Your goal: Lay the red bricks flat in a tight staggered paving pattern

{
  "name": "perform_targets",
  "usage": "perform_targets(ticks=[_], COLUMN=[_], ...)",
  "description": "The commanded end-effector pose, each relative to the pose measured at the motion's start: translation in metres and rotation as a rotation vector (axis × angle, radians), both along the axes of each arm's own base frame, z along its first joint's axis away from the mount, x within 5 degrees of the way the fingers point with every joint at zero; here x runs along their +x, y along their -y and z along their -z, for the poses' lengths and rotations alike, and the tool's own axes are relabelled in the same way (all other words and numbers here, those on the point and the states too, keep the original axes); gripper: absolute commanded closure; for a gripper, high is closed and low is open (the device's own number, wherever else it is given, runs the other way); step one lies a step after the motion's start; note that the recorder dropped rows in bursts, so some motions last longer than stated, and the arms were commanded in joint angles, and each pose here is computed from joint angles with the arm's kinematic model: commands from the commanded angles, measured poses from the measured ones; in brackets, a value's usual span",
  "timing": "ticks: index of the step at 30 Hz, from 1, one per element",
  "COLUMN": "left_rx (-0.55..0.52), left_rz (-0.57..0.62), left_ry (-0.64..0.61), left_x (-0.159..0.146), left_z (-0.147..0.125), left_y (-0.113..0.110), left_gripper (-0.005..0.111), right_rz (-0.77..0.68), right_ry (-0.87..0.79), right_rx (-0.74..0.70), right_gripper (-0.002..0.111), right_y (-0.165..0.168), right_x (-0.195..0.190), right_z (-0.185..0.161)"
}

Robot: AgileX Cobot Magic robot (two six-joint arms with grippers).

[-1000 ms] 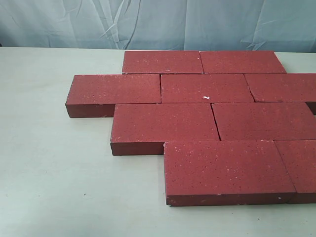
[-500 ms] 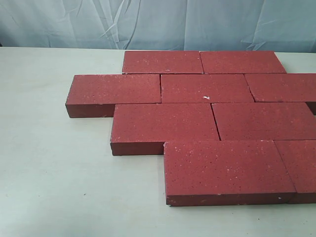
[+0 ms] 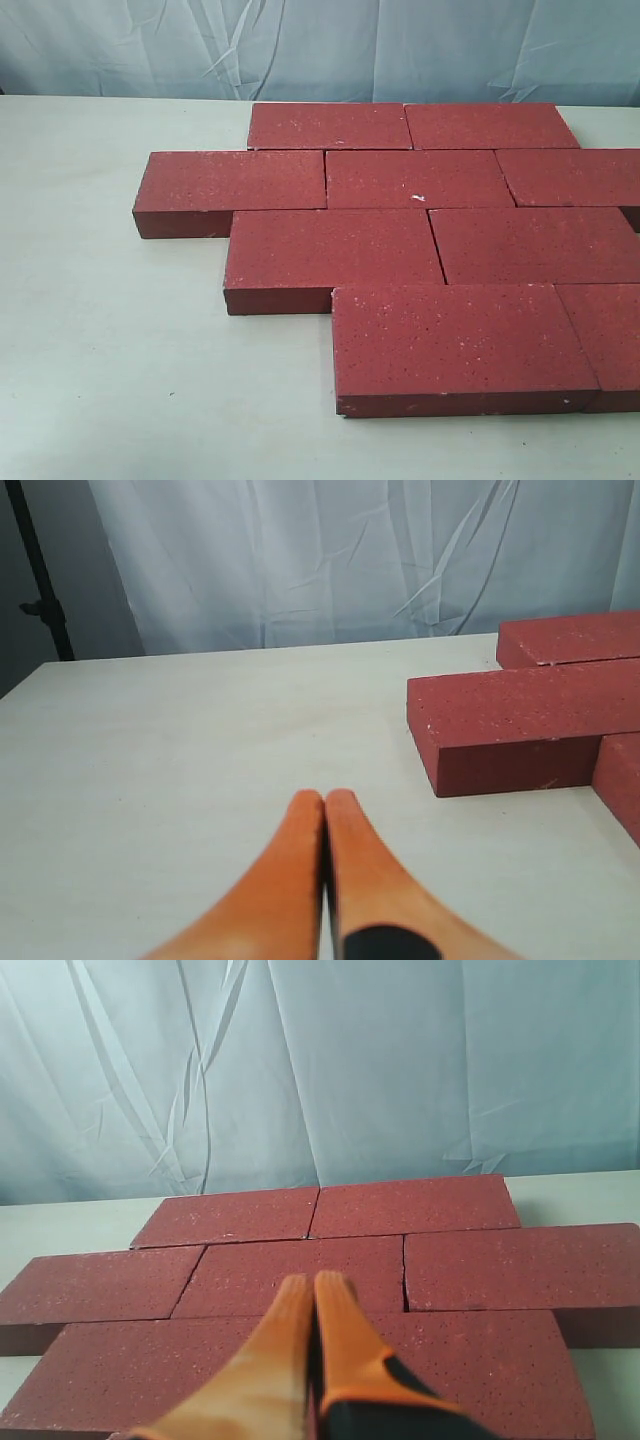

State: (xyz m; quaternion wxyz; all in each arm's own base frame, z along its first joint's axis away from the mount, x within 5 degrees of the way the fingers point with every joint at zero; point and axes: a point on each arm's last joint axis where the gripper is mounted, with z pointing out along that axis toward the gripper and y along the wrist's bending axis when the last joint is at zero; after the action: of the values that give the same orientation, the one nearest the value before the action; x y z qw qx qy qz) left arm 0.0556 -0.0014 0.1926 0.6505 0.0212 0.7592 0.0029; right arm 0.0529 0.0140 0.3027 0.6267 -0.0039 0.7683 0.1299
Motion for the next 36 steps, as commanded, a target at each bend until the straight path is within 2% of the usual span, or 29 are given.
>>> perform_targets(ticks=[1, 8, 13, 36], left_rx=[-0.007, -0.02, -0.08, -0.05], left_rz=[-0.001, 0.0, 0.005, 0.002], left_ry=[-0.006, -0.006, 0.006, 0.009], left_x=[-0.0003, -0.0003, -0.0002, -0.0001], left_z=[0.0018, 0.0018, 0.0006, 0.0004], left_y=[0.0, 0.0003, 0.0015, 0.0009], left_gripper=[0.107, 0.107, 0.107, 0.107], right_rz=[0.004, 0.004, 0.004, 0.004], right_ry=[0.002, 0.002, 0.002, 0.002], right_rx=[-0.002, -0.002, -0.002, 0.0], right_gripper=[0.109, 0.109, 0.109, 0.109], right_y=[0.0003, 0.0003, 0.0003, 0.0003], right_x=[-0.0002, -0.0002, -0.0002, -0.0002], right_z=[0.0014, 0.0014, 0.0014, 0.0014])
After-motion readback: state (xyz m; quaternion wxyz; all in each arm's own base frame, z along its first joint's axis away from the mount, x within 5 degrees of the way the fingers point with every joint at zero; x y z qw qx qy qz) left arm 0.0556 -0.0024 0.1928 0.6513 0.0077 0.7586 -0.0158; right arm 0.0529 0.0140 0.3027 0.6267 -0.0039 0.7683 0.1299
